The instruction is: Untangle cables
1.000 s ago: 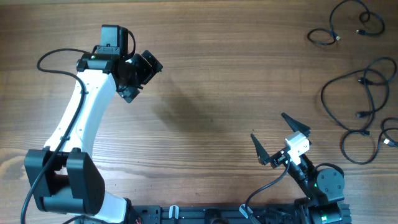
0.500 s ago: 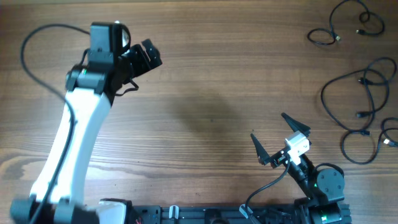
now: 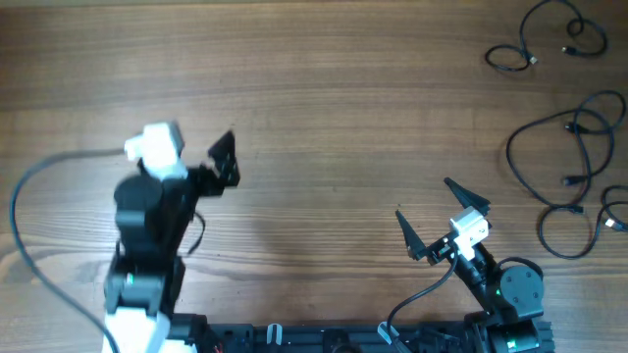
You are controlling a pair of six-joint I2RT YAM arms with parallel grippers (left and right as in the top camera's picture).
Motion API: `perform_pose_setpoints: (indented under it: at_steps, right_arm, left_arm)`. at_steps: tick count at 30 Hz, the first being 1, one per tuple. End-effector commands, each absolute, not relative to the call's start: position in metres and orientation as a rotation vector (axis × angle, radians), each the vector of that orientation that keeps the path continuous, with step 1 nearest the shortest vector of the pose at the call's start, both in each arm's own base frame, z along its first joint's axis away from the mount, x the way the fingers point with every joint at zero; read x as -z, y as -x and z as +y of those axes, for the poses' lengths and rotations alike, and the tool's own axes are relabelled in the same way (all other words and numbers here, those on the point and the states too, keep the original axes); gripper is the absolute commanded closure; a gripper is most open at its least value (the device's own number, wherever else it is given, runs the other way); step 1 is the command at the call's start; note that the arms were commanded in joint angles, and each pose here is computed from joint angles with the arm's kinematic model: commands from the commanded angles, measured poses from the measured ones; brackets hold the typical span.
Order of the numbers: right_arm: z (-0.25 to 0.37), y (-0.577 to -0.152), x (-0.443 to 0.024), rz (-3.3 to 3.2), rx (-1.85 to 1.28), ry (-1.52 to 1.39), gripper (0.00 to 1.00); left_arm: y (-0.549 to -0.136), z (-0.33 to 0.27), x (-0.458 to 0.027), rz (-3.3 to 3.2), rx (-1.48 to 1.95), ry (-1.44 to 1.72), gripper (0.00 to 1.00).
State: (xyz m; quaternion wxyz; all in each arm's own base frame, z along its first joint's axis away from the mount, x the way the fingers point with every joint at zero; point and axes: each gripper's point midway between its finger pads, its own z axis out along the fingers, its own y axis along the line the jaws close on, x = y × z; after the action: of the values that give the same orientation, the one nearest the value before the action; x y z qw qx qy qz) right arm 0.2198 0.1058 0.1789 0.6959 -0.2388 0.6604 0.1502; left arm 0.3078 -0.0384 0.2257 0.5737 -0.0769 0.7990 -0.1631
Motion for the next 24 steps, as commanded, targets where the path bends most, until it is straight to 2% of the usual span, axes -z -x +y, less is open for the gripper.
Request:
perform_pose_setpoints:
  at_steps: [1, 11, 24]
  right_arm:
    - [0.106, -0.219, -0.182, 1.459, -0.330, 0.532, 0.00]
    - [0.106, -0.219, -0.182, 1.459, -0.330, 0.532, 0.00]
    - [0.106, -0.219, -0.182, 1.459, -0.331, 0.532, 0.00]
  left_arm:
    - [-0.287, -0.024, -0.211, 1.806, 0.332, 0.191, 0.00]
    - [-0.256, -0.008, -0.208, 1.645, 0.279, 0.224, 0.00]
    - [-0.245, -0.005, -0.194, 1.558, 0.270, 0.223, 0.00]
